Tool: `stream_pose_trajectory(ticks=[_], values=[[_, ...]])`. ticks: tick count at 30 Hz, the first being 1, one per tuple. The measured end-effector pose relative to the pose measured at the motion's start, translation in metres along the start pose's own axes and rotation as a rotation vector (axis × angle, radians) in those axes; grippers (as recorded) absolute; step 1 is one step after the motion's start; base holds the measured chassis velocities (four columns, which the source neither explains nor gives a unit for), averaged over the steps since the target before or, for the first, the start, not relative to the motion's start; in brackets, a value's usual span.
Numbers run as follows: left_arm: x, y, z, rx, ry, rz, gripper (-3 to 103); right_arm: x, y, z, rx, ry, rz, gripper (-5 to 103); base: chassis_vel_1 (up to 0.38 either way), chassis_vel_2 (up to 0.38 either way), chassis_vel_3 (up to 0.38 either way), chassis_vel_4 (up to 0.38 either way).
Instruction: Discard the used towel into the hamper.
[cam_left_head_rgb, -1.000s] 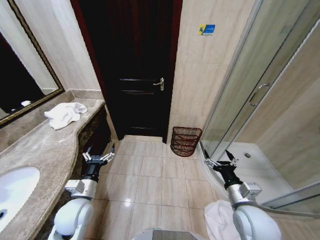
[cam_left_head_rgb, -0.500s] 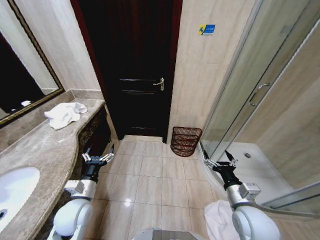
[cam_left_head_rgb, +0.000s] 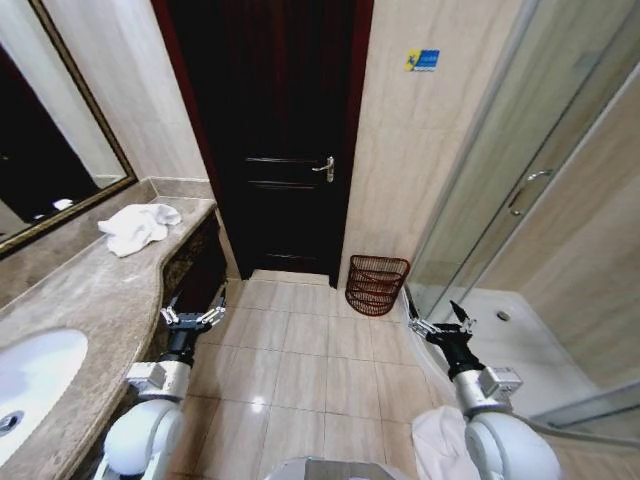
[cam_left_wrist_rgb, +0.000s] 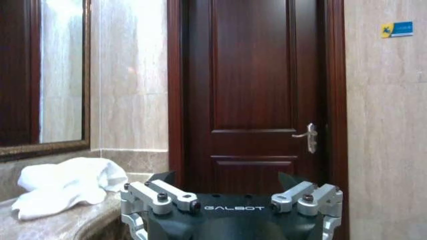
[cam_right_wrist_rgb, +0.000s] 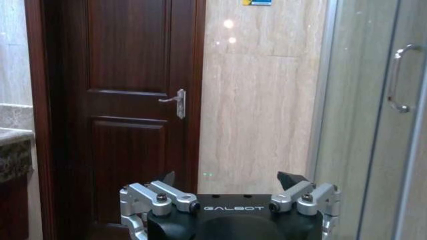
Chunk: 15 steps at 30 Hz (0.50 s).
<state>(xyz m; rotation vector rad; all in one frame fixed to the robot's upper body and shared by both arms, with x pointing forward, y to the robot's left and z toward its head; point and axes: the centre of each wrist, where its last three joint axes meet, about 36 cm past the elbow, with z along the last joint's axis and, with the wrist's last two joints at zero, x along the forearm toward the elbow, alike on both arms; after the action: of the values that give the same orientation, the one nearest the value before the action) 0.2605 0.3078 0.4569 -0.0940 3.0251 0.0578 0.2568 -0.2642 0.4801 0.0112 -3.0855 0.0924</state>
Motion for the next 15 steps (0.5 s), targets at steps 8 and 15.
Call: stream_pose_trajectory(ticks=[8, 15], values=[[0.0007, -0.0019, 0.0004, 0.0, 0.008, 0.0, 100, -0.0006, 0.0003, 0.0016, -0.001, 0.002, -0.003, 100, -0.15, 0.14, 0.129, -0.158], [-0.0001, -0.0027, -0.0003, -0.004, 0.018, 0.002, 100, -0.0012, -0.0003, 0.0048, -0.001, 0.006, -0.002, 100, -0.119, 0.123, 0.142, -0.114]])
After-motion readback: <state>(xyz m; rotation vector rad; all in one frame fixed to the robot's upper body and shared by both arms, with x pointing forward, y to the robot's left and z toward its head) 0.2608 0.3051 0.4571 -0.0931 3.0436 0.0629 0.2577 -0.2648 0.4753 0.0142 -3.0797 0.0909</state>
